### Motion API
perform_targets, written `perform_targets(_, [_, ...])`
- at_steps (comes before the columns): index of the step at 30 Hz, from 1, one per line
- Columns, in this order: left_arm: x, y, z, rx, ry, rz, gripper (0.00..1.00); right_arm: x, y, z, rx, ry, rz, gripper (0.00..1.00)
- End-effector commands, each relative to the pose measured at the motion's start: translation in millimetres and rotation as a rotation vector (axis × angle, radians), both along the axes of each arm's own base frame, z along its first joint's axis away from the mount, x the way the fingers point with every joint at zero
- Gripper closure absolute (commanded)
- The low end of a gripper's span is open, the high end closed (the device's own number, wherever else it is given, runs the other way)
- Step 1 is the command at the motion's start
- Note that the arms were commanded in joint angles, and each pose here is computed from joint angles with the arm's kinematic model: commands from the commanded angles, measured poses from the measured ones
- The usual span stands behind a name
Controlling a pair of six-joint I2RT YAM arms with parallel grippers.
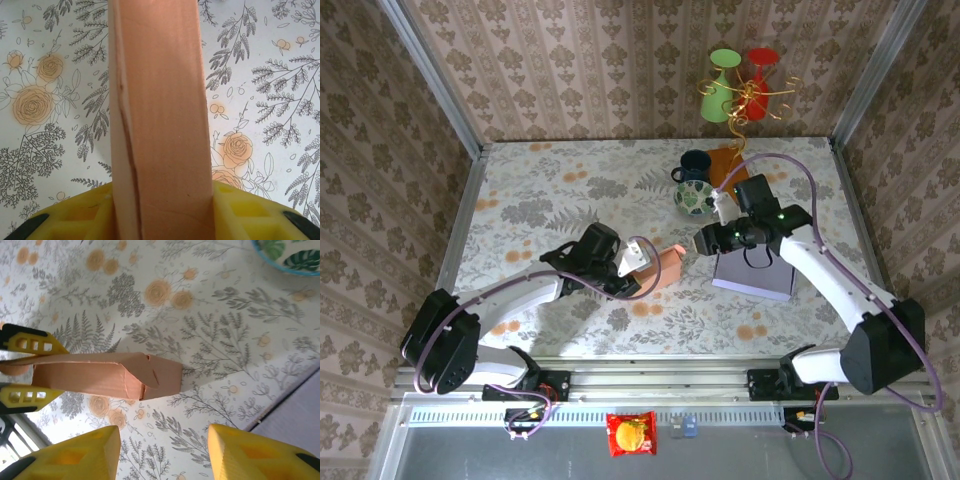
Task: Fold the paper box
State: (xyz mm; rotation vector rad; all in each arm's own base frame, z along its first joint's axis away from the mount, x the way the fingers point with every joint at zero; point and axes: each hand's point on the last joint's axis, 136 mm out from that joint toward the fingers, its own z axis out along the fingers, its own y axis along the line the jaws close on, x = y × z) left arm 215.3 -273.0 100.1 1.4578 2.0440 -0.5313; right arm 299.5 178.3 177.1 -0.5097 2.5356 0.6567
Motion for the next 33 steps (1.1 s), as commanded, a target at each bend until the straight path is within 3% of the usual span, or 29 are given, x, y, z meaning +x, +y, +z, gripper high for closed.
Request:
perform_targets(1, [-13,7,-2,0.018,0.042,-0.047,0.62,-9,16,5,0.041,0.013,0.111,0.49])
perform_targets(14, [-12,8,0,0.005,0.064,-0.071,0.61,-3,32,-25,-0.045,0.016,0.216,0.48])
perform_targets(23, [-10,7,2,-0.002,0.065,-0.066,0.61,-6,46,-26,0.002,0.033,0.259,0.5])
perform_targets(33, [-10,7,4,-0.007,0.06,-0.066,0.61,-3,54,-29,-0.046,0.02,0.28,0.57])
